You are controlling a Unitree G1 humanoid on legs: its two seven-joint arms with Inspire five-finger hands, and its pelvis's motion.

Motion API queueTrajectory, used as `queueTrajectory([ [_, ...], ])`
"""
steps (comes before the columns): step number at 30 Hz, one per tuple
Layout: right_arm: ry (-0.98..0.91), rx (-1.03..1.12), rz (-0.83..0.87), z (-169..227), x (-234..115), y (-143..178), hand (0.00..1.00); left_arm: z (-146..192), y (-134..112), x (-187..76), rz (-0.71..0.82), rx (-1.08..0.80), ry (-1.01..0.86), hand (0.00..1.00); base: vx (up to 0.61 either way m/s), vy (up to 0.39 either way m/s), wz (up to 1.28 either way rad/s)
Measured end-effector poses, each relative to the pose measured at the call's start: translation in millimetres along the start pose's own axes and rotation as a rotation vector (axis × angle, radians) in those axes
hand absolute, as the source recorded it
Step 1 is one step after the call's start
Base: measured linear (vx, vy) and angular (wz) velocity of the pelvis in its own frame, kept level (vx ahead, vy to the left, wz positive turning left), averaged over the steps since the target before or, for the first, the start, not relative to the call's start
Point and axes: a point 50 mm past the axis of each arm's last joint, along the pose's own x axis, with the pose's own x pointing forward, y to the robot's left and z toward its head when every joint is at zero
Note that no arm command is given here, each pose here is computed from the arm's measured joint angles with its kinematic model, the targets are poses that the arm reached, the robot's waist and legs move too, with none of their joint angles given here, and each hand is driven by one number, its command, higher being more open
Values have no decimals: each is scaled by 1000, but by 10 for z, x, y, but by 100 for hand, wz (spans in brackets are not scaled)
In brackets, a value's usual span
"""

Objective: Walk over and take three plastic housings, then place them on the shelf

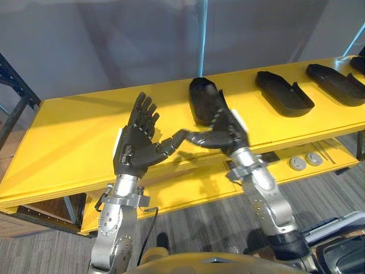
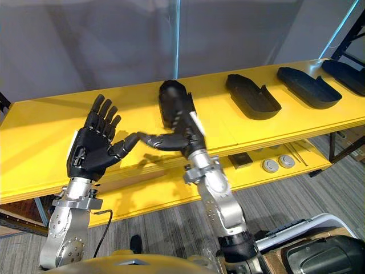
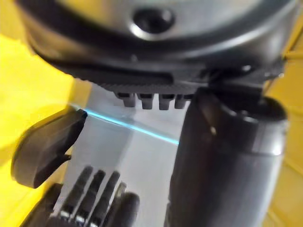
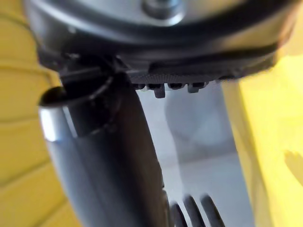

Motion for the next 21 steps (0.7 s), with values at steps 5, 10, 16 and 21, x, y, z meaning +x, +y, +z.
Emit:
queueTrajectory([
  [5, -82, -86, -338, 239, -464, -513, 100, -51, -145, -2, -98, -42, 15, 100, 21, 27, -76],
  [10, 81, -123, -557, 41, -1051, -676, 100, -175, -491, 13, -233, -126, 61, 100, 55, 21, -100],
  [16, 56, 30, -632, -3, -1434, -554, 100, -325, -682, 67, -228, -169, 118, 100, 23, -3, -65],
  [21, 36, 118, -445, -41, -1232, -247, 100, -412, -800, 16, -232, -193, 189, 100, -20, -23, 5],
])
